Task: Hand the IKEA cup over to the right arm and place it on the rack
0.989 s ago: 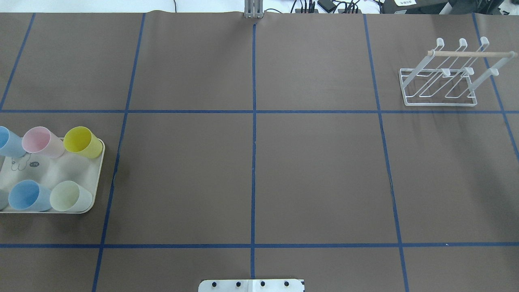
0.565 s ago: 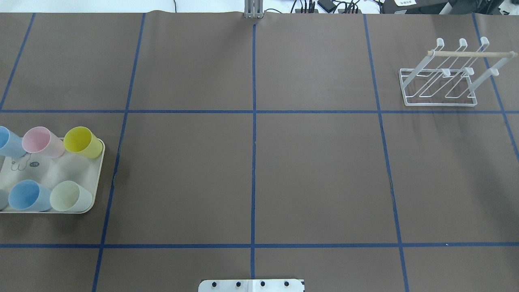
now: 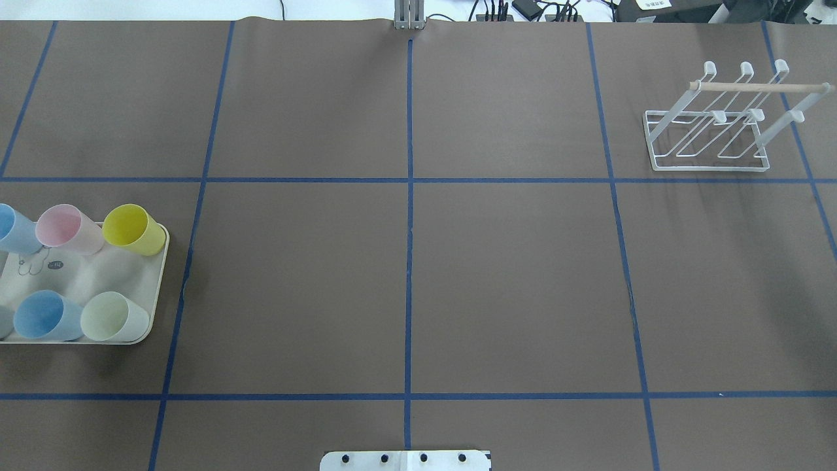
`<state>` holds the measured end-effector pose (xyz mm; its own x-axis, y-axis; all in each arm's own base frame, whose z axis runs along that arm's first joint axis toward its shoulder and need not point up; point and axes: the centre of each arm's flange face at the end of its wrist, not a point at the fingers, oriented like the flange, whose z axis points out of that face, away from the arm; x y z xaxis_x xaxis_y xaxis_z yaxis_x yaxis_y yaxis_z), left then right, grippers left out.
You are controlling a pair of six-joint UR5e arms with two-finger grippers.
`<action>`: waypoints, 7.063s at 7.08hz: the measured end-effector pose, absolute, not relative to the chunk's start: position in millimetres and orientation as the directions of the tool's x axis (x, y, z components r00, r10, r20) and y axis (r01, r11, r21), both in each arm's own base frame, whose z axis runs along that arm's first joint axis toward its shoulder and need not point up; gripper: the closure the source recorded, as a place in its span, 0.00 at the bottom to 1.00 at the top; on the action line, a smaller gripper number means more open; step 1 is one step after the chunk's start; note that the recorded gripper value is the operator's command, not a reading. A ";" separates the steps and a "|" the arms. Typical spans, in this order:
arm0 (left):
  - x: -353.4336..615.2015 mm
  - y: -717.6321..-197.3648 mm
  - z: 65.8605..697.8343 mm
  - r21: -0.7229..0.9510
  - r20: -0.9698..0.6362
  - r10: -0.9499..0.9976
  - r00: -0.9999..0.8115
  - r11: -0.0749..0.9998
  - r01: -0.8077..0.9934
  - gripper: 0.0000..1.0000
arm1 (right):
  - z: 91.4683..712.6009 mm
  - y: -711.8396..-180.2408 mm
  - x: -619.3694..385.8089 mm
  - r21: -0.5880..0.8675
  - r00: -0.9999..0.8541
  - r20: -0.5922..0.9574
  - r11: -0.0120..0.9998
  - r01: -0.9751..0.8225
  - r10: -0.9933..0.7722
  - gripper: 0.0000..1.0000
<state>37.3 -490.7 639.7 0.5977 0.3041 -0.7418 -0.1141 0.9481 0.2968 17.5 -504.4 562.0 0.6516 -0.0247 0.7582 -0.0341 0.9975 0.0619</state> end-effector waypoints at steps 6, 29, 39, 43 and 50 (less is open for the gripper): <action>54.5 -505.2 664.4 0.251 -0.761 0.257 0.595 0.963 -0.094 0.02 | 567.1 -504.4 13.3 0.063 0.648 0.761 0.997 -0.033 -0.026 0.00; 11.8 -519.7 452.7 0.067 -0.941 -0.081 0.330 0.908 0.413 1.00 | 313.9 -518.7 -197.5 0.004 0.408 0.907 0.968 -0.253 0.103 0.00; 271.5 -500.7 301.0 -0.419 -0.761 -0.254 -0.598 0.895 0.152 1.00 | 146.5 -513.9 -352.8 -0.738 -0.406 0.658 0.649 -0.185 0.634 0.00; 316.1 -509.2 270.4 -0.394 -0.680 -0.282 -0.677 0.919 0.012 1.00 | 108.3 -498.2 -369.6 -0.744 -0.462 0.623 0.661 -0.100 0.631 0.00; 350.8 -498.4 236.9 -0.386 -0.639 -0.295 -0.711 0.922 -0.035 1.00 | 90.3 -479.4 -395.2 -0.766 -0.516 0.579 0.638 -0.079 0.631 0.00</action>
